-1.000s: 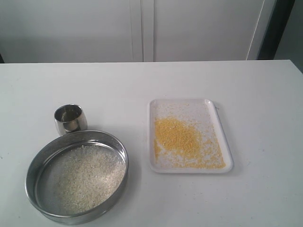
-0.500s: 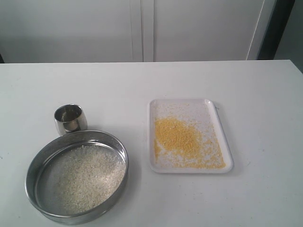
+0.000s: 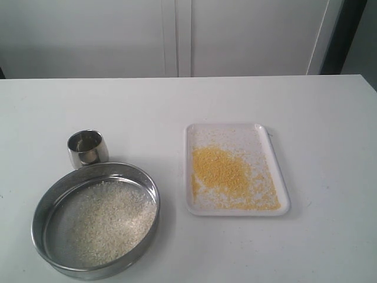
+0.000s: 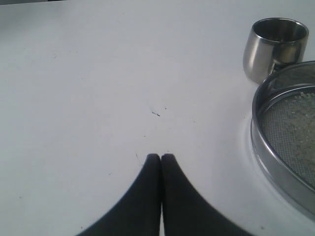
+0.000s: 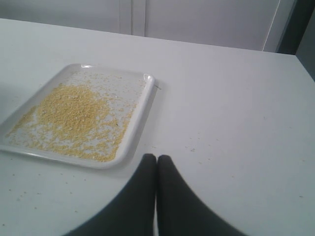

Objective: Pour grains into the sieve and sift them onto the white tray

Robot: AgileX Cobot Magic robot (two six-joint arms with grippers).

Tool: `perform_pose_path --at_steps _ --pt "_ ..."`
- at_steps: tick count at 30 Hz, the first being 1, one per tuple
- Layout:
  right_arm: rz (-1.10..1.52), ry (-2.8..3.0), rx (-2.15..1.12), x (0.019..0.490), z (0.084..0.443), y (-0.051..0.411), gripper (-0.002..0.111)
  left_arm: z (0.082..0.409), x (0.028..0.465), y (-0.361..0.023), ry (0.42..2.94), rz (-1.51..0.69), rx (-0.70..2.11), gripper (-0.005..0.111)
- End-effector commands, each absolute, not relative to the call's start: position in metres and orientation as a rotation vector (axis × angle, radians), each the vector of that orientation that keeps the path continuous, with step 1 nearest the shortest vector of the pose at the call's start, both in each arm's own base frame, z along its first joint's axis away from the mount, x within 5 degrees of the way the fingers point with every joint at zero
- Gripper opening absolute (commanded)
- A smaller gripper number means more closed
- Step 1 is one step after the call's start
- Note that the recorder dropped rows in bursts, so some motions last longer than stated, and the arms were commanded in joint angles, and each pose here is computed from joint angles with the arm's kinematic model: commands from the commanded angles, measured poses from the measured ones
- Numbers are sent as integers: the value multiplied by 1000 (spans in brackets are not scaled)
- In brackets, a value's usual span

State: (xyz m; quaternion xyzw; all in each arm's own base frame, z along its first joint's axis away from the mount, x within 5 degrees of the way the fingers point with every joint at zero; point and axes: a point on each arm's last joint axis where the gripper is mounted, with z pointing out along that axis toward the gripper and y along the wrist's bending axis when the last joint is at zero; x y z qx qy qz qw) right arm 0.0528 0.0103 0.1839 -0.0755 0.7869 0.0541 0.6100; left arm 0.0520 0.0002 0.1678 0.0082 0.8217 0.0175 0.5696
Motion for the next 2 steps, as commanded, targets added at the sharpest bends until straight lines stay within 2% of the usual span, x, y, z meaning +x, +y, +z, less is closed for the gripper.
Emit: perform_pose_path --at_steps 1,2 --pt "109 1812 -180 53 183 10 0 167 52 0 1926 32 8 0" --pt "109 1812 -180 53 183 10 0 167 52 0 1926 32 8 0"
